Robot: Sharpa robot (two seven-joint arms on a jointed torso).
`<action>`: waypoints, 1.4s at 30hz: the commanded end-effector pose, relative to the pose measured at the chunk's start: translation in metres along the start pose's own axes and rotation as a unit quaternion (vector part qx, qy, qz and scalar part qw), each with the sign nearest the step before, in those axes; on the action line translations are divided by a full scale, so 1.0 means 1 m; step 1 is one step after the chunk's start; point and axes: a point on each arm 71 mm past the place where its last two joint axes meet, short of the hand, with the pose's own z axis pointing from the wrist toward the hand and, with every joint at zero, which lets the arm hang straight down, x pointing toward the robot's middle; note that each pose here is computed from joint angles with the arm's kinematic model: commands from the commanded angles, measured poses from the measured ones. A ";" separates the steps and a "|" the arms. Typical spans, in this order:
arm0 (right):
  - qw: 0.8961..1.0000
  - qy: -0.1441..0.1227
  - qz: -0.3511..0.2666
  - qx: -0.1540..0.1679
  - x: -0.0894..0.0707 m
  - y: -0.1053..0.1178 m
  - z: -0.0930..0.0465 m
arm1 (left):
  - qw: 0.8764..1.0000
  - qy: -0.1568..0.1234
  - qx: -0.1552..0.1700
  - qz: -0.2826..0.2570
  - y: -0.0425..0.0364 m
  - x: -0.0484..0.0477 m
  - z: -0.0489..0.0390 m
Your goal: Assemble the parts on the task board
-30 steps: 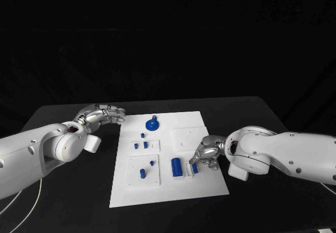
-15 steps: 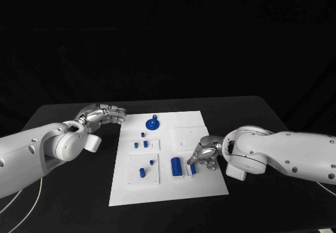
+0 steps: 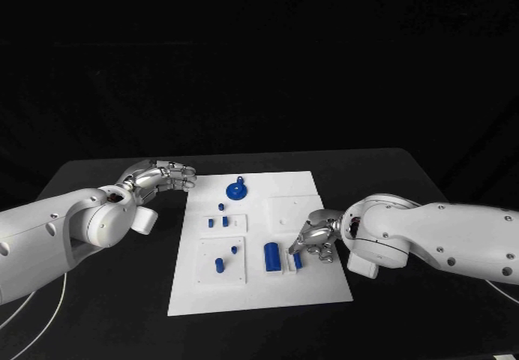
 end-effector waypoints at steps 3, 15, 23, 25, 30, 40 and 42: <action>1.000 0.008 -0.010 -0.001 0.003 0.002 0.001 | 1.000 0.011 0.001 0.002 -0.0008 0.0022 -0.0001; 1.000 0.010 -0.024 0.000 0.005 0.004 0.001 | 1.000 0.014 -0.001 0.004 -0.0005 0.0028 -0.0001; 0.999 0.014 -0.031 0.000 0.006 0.004 0.001 | 1.000 0.015 -0.003 0.005 -0.0004 0.0029 -0.0001; 0.999 0.016 -0.032 -0.001 0.007 0.004 0.001 | 1.000 0.015 -0.003 0.005 -0.0003 0.0029 -0.0001; 0.999 0.017 -0.033 -0.001 0.007 0.004 0.001 | 1.000 0.015 -0.003 0.006 -0.0002 0.0028 -0.0002; 0.999 0.023 -0.041 -0.002 0.007 0.002 0.000 | 1.000 0.015 -0.004 0.007 -0.0001 0.0027 -0.0001; 0.999 0.024 -0.043 -0.003 0.007 0.002 -0.001 | 1.000 0.015 -0.005 0.007 0.0000 0.0027 -0.0001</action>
